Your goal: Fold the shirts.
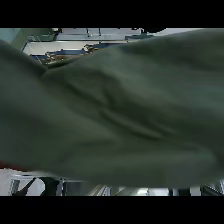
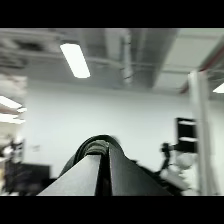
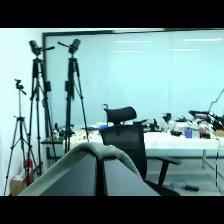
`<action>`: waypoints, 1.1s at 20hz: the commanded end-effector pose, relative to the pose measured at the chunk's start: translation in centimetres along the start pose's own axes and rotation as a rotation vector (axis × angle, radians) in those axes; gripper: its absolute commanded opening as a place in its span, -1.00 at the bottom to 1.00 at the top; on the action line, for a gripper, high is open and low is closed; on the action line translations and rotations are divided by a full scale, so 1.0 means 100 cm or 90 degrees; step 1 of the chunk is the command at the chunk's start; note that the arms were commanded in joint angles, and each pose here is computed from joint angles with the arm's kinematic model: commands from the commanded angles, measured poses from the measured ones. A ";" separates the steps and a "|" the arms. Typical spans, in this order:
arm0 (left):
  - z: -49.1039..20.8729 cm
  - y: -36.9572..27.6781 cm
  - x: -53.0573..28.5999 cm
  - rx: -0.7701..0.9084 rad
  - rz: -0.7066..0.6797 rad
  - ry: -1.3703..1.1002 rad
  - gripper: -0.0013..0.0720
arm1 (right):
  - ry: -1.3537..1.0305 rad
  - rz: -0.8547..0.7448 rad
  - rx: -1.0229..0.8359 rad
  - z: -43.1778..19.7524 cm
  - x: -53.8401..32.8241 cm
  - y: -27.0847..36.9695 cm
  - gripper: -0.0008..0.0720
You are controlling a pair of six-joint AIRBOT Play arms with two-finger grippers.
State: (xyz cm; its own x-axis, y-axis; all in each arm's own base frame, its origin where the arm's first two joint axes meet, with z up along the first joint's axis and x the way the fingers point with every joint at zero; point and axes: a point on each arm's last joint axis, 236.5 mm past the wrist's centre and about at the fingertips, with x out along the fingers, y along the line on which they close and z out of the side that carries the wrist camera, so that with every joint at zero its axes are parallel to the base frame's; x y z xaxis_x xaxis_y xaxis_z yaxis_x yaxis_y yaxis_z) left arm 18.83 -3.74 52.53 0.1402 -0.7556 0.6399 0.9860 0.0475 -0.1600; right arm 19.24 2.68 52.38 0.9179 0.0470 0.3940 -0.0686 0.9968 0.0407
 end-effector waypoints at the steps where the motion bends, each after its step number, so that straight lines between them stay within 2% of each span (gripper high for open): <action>1: -0.038 0.117 -0.075 0.004 0.434 0.127 -0.91 | 0.133 -0.019 0.130 -0.072 0.033 -0.036 -0.94; 2: -0.057 0.148 -0.103 -0.029 0.514 0.145 -0.91 | 0.227 -0.009 0.193 -0.124 0.048 -0.048 -0.94; 3: -0.083 0.172 -0.124 -0.064 0.552 0.167 -0.91 | 0.311 0.014 0.257 -0.172 0.058 -0.053 -0.94; 6: -0.172 0.214 -0.144 -0.207 0.516 0.223 -0.91 | 0.508 0.091 0.395 -0.307 0.069 -0.045 -0.94; 9: -0.266 0.247 -0.153 -0.337 0.480 0.276 -0.92 | 0.660 0.144 0.454 -0.420 0.062 -0.017 -0.93; 10: -0.294 0.257 -0.157 -0.366 0.475 0.294 -0.92 | 0.705 0.161 0.462 -0.453 0.058 -0.008 -0.87; 12: -0.338 0.274 -0.168 -0.417 0.472 0.317 -0.92 | 0.762 0.146 0.492 -0.510 0.055 -0.007 -0.42; 13: -0.356 0.283 -0.176 -0.447 0.481 0.321 -0.92 | 0.783 0.137 0.509 -0.527 0.052 -0.009 -0.27; 14: -0.369 0.289 -0.184 -0.472 0.489 0.322 -0.92 | 0.801 0.143 0.519 -0.536 0.047 -0.009 -0.24; 18: -0.402 0.300 -0.210 -0.552 0.502 0.319 -0.92 | 0.838 0.206 0.529 -0.517 0.022 -0.011 -0.24; 22: -0.407 0.302 -0.215 -0.546 0.496 0.327 -0.92 | 0.922 0.276 0.576 -0.493 -0.043 0.032 -0.24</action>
State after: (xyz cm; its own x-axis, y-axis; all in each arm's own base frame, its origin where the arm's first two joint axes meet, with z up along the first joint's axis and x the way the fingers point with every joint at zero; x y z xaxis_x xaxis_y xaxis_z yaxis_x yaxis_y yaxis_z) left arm 41.96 -12.45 4.49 0.4299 -0.8868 -0.1695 0.2572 0.3002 -0.9185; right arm 39.18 6.32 6.05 0.4390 0.7233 -0.5331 -0.1007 0.6292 0.7707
